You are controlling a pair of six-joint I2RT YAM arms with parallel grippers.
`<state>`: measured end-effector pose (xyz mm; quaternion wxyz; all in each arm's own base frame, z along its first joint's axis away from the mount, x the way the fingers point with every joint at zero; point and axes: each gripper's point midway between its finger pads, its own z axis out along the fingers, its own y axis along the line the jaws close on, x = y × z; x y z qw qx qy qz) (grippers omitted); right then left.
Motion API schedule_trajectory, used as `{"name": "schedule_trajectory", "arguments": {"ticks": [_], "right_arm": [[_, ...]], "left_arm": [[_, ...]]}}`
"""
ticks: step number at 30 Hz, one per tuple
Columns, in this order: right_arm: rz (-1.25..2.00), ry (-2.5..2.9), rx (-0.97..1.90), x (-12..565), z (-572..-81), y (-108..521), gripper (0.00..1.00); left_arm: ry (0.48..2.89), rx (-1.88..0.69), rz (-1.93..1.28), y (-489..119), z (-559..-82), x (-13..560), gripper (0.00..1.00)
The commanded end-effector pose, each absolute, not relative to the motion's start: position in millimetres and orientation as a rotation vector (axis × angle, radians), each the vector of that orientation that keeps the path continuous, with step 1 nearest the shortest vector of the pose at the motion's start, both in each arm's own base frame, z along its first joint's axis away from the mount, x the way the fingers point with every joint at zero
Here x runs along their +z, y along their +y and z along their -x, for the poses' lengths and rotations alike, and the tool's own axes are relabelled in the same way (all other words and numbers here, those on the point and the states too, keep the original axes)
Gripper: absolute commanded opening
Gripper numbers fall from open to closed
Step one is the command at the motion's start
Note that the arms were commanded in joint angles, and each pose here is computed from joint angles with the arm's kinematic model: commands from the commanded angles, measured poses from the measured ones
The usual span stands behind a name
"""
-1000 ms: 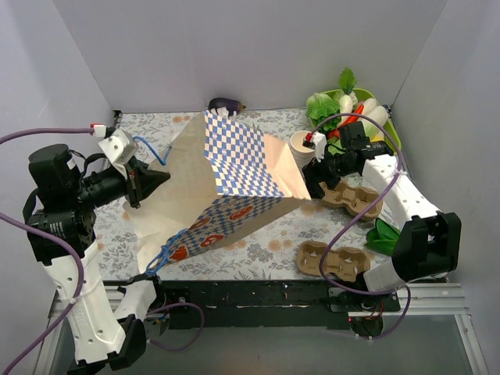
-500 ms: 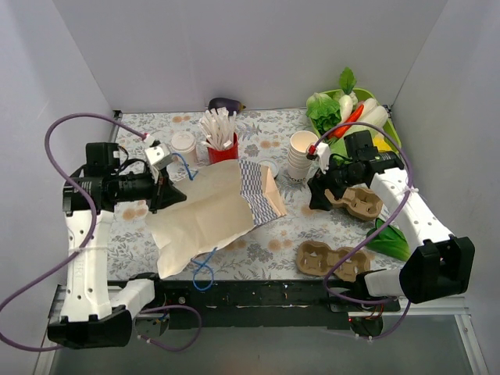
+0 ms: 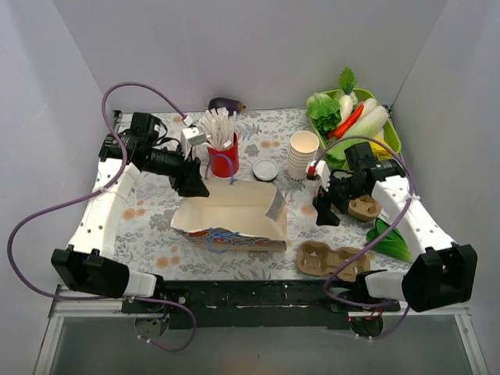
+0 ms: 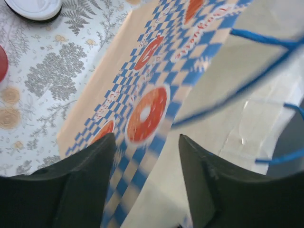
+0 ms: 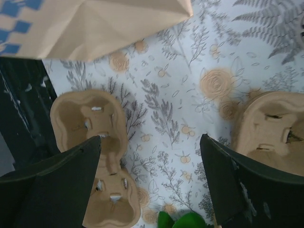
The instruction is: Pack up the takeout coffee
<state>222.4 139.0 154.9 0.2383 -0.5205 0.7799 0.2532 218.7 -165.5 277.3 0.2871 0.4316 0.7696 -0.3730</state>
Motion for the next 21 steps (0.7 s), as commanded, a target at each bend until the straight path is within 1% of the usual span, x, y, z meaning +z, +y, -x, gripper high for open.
{"name": "schedule_trajectory", "arguments": {"ticks": [1, 3, 7, 8, 10, 11, 14, 19, 21], "right_arm": [[1.670, 2.053, 0.648, 136, -178, 116, 0.92], [1.748, 1.982, 0.572, 131, -169, 107, 0.92], [1.835, 1.991, 0.518, 99, -141, 88, 0.92], [1.841, 1.981, 0.495, 96, -137, 85, 0.91], [1.857, 1.973, 0.480, 92, -131, 82, 0.91], [1.856, 1.964, 0.475, 91, -125, 81, 0.90], [1.856, 1.951, 0.476, 88, -116, 80, 0.89], [1.858, 1.981, 0.445, 78, -111, 73, 0.85], [1.852, 1.991, 0.472, 77, -109, 75, 0.82]], "left_arm": [[2.001, -1.018, -1.106, -176, -237, 301, 0.60], [1.949, -1.017, -1.069, -182, -249, 309, 0.67], [1.896, -1.048, -0.976, -191, -266, 323, 0.76], [1.853, -1.037, -0.966, -193, -274, 331, 0.77], [1.863, -1.079, -0.883, -195, -277, 337, 0.79], [1.805, -1.066, -0.871, -196, -283, 348, 0.79], [1.778, -1.083, -0.775, -192, -294, 362, 0.80], [1.763, -0.972, -0.768, -181, -305, 365, 0.80], [1.780, -0.966, -0.760, -180, -304, 362, 0.81]]}}
